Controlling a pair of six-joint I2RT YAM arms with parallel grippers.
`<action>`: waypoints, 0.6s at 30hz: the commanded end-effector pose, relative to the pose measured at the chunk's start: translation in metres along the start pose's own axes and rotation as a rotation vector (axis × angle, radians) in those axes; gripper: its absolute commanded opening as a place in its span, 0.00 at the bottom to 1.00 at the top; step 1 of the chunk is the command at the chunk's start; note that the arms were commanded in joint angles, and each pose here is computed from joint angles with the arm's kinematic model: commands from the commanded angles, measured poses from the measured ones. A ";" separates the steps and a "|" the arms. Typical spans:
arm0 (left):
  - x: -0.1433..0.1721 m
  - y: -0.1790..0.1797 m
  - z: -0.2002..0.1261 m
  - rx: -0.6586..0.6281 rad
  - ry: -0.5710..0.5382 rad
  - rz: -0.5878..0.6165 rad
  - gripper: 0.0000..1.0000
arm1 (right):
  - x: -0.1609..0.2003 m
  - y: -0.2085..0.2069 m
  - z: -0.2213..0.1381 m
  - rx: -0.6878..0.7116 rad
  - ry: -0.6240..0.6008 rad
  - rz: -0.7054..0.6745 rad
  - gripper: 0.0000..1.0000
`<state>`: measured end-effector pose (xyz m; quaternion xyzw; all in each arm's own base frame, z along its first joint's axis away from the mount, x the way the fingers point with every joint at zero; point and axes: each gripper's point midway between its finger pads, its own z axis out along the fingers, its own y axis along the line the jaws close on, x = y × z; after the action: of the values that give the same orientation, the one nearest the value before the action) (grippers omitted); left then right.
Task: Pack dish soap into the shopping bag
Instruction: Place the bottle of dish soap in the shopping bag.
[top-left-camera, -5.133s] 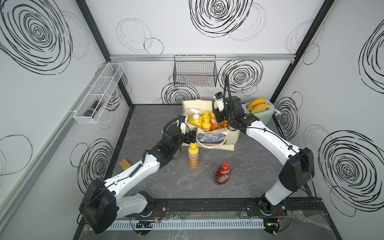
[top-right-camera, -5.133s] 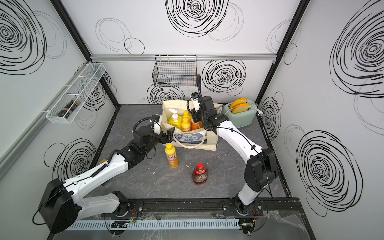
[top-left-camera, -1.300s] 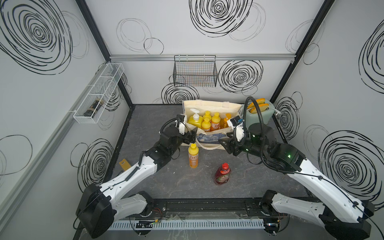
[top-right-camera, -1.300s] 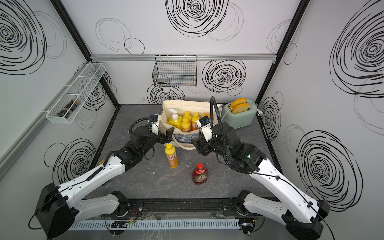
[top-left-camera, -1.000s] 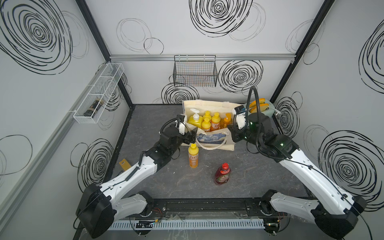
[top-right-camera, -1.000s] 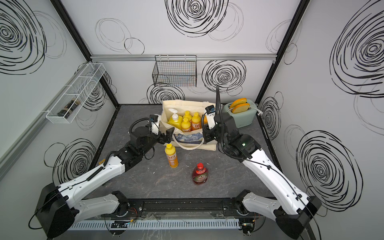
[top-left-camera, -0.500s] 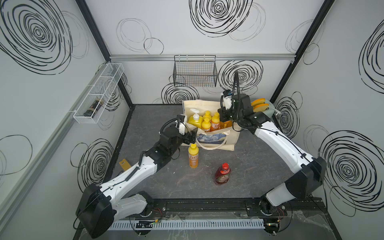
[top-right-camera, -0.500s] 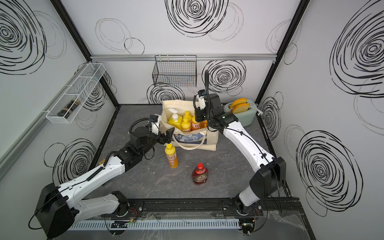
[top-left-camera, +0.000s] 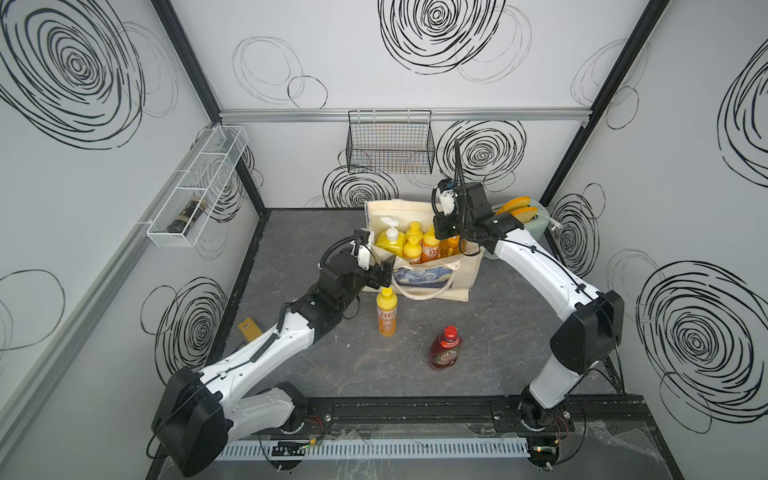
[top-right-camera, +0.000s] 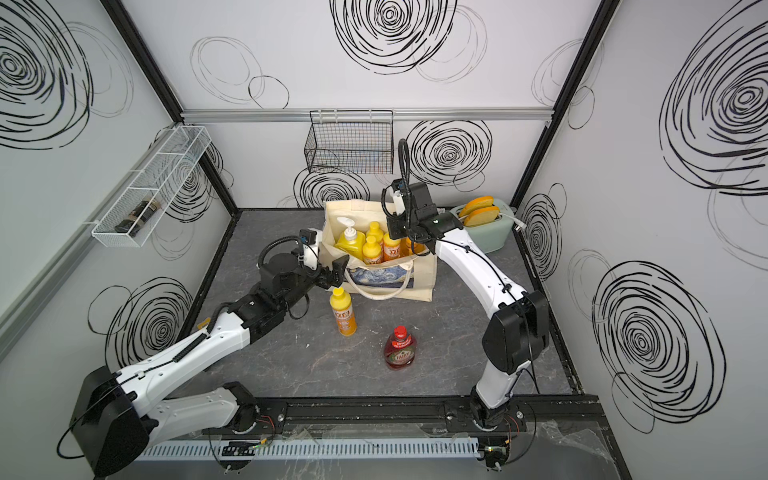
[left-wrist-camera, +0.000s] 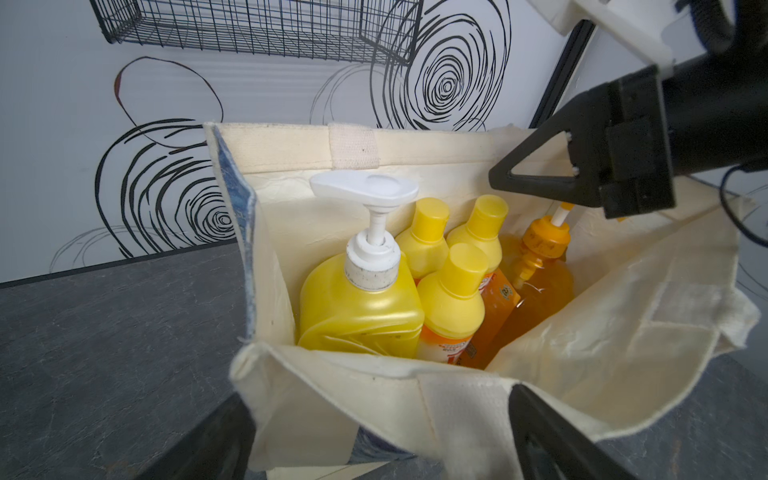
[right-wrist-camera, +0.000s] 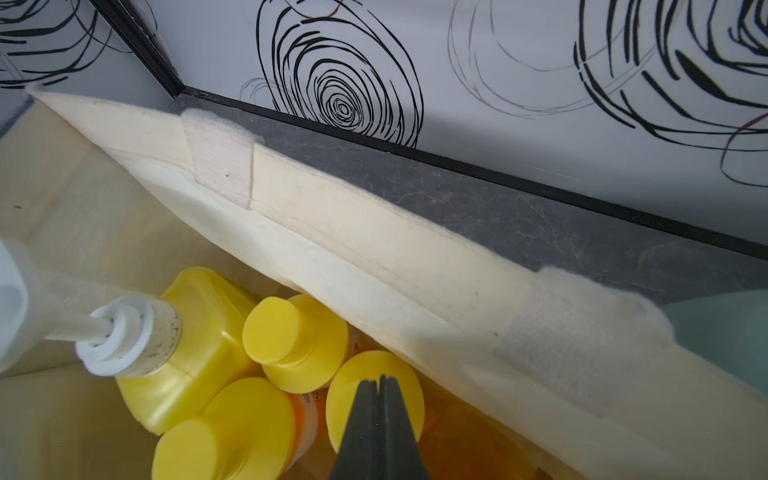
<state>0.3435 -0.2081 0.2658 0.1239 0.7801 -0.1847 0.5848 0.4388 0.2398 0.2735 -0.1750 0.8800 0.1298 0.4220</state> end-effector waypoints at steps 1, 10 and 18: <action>-0.007 -0.008 -0.001 0.035 -0.038 -0.004 0.96 | -0.001 -0.002 -0.004 0.036 0.027 -0.028 0.00; -0.007 -0.008 -0.001 0.035 -0.038 -0.005 0.96 | 0.010 -0.003 0.008 0.076 0.093 -0.048 0.00; -0.006 -0.008 -0.001 0.037 -0.035 -0.004 0.96 | 0.012 -0.001 0.013 0.106 0.143 -0.065 0.00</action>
<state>0.3435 -0.2081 0.2658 0.1239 0.7801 -0.1847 0.5848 0.4463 0.2443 0.2640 -0.1818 0.8977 0.0780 0.3937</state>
